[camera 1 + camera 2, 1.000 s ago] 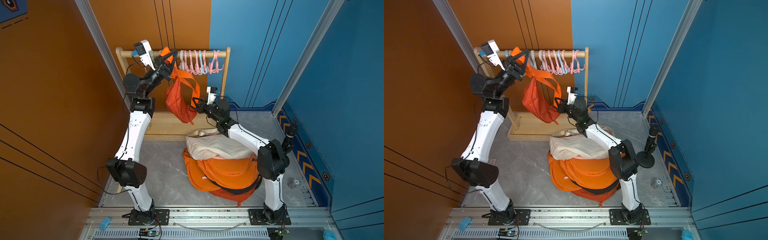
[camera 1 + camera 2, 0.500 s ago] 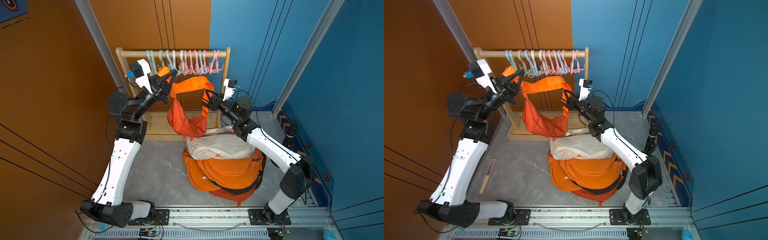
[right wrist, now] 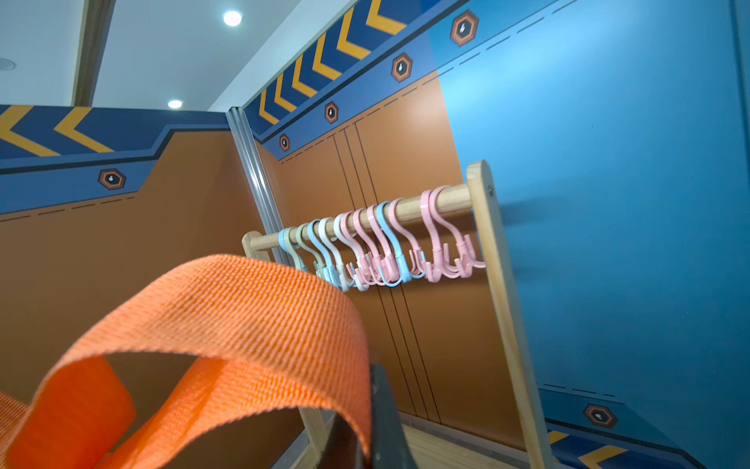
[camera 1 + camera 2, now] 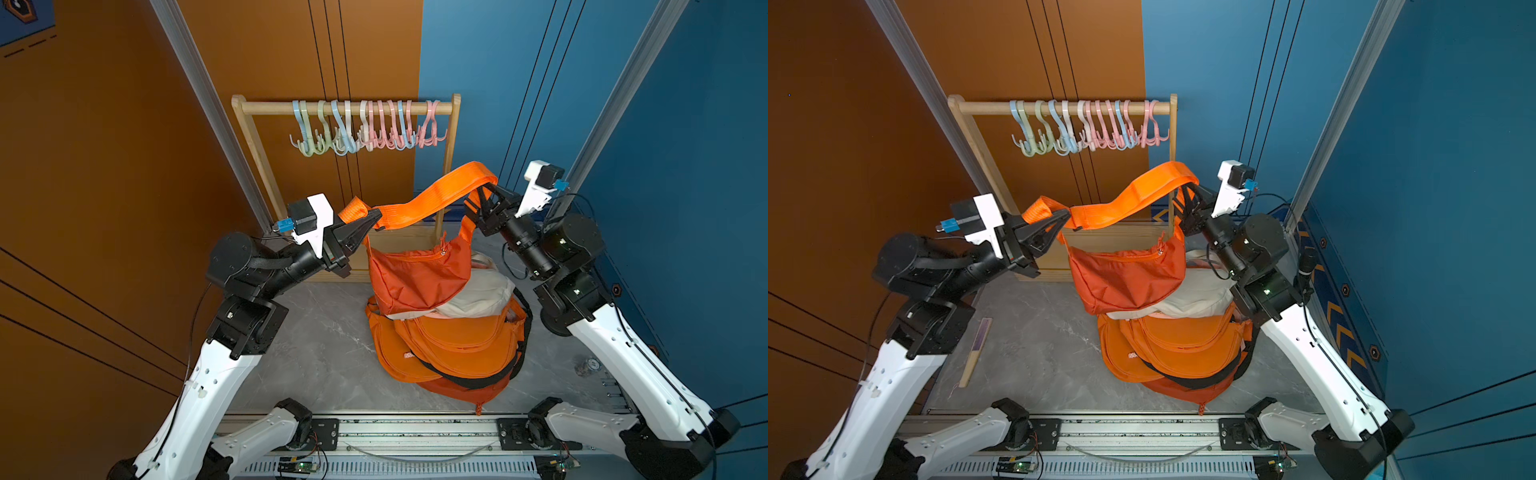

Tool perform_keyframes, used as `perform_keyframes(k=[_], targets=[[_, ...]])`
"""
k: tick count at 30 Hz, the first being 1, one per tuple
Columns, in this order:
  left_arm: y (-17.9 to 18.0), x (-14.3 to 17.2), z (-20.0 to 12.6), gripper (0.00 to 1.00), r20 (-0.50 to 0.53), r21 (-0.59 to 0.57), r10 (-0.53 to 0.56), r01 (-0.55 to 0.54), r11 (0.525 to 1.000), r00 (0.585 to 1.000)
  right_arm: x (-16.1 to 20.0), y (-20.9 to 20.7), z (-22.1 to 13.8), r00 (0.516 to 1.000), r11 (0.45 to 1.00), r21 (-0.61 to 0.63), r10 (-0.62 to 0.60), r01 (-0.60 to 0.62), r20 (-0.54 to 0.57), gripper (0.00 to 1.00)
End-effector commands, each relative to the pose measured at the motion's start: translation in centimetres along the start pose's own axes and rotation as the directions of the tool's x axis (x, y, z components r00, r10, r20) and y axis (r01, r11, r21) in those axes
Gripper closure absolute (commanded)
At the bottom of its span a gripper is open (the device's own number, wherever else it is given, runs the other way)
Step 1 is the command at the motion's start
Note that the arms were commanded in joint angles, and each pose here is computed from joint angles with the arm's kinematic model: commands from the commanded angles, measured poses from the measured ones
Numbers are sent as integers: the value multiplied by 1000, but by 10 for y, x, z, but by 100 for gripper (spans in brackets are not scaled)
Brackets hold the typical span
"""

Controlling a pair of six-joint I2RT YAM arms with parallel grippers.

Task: Take the bag off the hook
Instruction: Place the bag inside the bag.

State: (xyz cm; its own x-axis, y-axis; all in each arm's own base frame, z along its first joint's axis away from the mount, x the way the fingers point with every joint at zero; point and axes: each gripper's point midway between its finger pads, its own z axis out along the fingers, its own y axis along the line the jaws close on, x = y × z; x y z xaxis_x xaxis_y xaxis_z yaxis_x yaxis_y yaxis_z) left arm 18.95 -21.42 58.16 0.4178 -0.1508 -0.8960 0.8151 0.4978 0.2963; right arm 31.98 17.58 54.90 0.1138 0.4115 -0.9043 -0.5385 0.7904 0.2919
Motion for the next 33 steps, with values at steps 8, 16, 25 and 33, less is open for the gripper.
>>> perform_keyframes(k=[8,16,25,33], targets=[[-46,54,-3,100,-233,90,120,-102,991,965,-29,-63,-86,997,946,315,-76,76,-11,100],[-30,108,22,100,-470,-93,210,-285,954,857,-21,-92,-133,990,873,467,-111,138,-85,100],[9,143,39,100,-462,-411,-27,-188,892,886,14,-130,-154,977,775,601,-100,195,-188,100],[20,216,40,100,-449,-505,-213,-49,862,868,76,-171,-138,975,755,640,7,141,-222,100]])
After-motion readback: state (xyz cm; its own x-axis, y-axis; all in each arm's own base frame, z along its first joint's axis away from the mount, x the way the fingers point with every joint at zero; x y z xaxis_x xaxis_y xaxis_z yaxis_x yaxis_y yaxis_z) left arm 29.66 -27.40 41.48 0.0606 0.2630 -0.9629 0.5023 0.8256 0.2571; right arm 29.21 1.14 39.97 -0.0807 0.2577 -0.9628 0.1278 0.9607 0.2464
